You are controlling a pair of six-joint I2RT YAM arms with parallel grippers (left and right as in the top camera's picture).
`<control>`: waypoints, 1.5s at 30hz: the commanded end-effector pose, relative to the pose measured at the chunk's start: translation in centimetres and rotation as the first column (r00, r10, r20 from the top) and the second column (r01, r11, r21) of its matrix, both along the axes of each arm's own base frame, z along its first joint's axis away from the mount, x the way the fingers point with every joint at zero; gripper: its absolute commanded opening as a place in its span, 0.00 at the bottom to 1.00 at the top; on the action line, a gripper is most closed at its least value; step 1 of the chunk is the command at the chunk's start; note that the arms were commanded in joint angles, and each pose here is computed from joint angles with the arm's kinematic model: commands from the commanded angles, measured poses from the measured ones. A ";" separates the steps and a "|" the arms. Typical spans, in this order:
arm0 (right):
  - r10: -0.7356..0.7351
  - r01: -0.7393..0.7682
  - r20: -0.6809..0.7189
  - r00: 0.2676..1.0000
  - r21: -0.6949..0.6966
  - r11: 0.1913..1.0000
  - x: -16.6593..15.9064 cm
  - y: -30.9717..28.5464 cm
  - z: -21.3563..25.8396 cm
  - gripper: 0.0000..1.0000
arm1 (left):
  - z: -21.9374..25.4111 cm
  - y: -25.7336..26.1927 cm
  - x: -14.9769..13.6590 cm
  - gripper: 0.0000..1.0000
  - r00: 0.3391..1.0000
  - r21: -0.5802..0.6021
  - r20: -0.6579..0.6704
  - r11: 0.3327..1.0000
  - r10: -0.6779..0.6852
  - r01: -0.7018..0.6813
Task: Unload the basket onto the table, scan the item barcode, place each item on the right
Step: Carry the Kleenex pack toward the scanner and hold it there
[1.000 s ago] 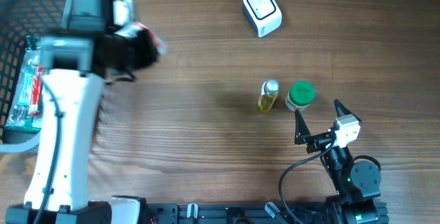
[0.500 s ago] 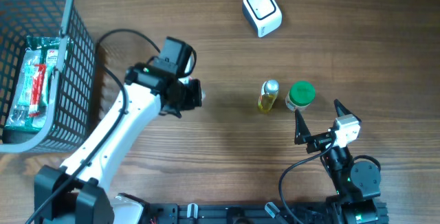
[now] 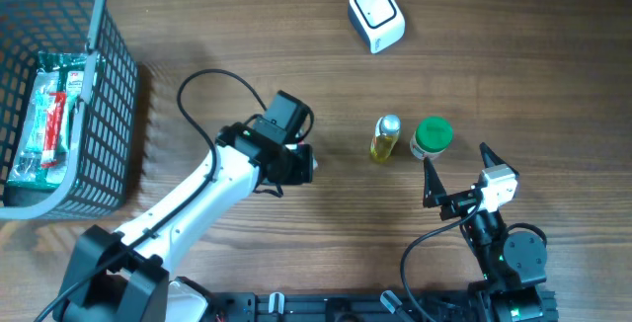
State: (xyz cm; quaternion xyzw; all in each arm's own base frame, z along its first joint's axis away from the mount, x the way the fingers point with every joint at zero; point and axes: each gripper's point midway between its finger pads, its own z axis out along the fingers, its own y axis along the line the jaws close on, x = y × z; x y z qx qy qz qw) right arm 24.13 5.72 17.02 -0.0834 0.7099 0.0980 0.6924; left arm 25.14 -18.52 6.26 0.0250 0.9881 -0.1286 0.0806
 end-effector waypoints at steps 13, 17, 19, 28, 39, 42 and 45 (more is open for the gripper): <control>-0.018 0.018 -0.002 1.000 0.006 1.000 0.1 -0.3 0.0 1.00 | -1.0 -2.9 -2.7 0.09 0.998 -0.003 -0.014 0.998 -0.059 0.059; -0.018 0.018 -0.001 1.000 0.005 1.000 0.1 -0.3 0.0 1.00 | -1.3 -3.7 -2.8 0.09 0.997 -0.020 0.008 0.997 -0.080 0.080; -0.018 0.018 -0.002 1.000 0.006 1.000 0.1 -0.3 0.0 1.00 | -1.2 -4.0 -2.9 0.09 0.996 -0.026 0.018 0.995 -0.091 0.091; -0.018 0.018 -0.002 1.000 0.006 1.000 0.1 -0.3 0.0 1.00 | -1.0 -5.6 -3.7 0.09 0.989 -0.041 0.037 0.989 -0.140 0.142; -0.018 0.018 -0.002 1.000 0.006 1.000 0.1 -0.3 0.0 1.00 | -1.0 -5.9 -4.0 0.32 0.988 -0.041 0.036 0.987 -0.152 0.154; -0.018 0.018 -0.002 1.000 0.006 1.000 0.1 -0.3 0.0 1.00 | -1.0 -5.9 -4.0 0.49 0.988 -0.041 0.036 0.987 -0.152 0.154; -0.018 0.018 -0.002 1.000 0.006 1.000 0.1 -0.3 0.0 1.00 | -1.0 -5.9 -4.0 0.63 0.988 -0.041 0.037 0.987 -0.152 0.154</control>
